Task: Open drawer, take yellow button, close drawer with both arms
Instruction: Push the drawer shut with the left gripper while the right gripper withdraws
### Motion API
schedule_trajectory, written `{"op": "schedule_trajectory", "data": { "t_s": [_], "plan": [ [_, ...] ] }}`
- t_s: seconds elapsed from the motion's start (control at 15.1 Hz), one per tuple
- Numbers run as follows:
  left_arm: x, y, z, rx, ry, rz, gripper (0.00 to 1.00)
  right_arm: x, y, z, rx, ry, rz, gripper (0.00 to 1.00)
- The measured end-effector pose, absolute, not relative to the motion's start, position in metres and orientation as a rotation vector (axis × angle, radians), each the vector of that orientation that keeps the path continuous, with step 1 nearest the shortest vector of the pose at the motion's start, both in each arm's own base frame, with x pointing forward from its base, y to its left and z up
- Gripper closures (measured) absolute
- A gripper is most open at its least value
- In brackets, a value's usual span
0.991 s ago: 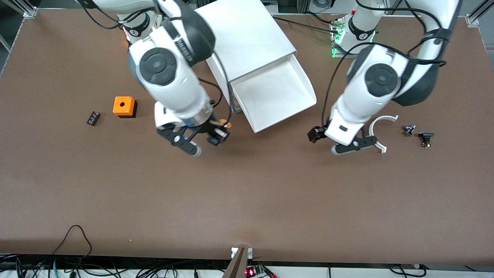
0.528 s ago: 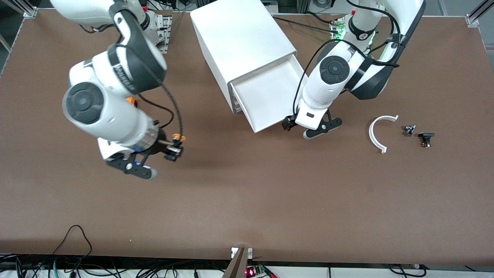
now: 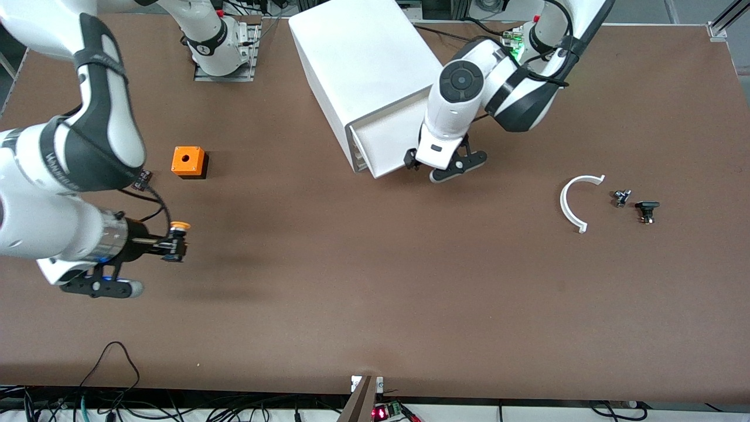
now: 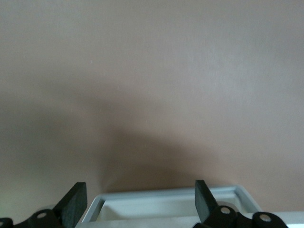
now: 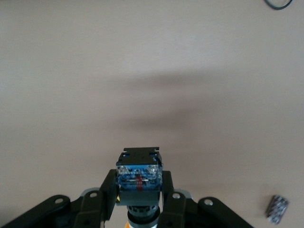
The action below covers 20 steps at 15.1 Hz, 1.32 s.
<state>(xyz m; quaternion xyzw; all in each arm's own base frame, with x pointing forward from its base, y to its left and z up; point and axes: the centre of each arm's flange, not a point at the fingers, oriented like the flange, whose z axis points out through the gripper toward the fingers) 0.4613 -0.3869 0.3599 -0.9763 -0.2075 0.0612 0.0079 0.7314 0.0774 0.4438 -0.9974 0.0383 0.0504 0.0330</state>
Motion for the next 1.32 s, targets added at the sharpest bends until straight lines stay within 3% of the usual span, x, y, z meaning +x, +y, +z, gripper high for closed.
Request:
{"op": "schedule_trajectory", "data": {
  "t_s": [0.59, 1.32],
  "plan": [
    [0.413, -0.422, 0.358, -3.046, -0.582, 0.373, 0.00, 0.733, -0.008, 0.319, -3.109, -0.071, 0.093, 0.59],
    [0.388, -0.439, 0.359, -3.038, -0.511, 0.396, 0.00, 0.695, -0.030, 0.204, -3.114, -0.071, 0.008, 0.59]
  ]
}}
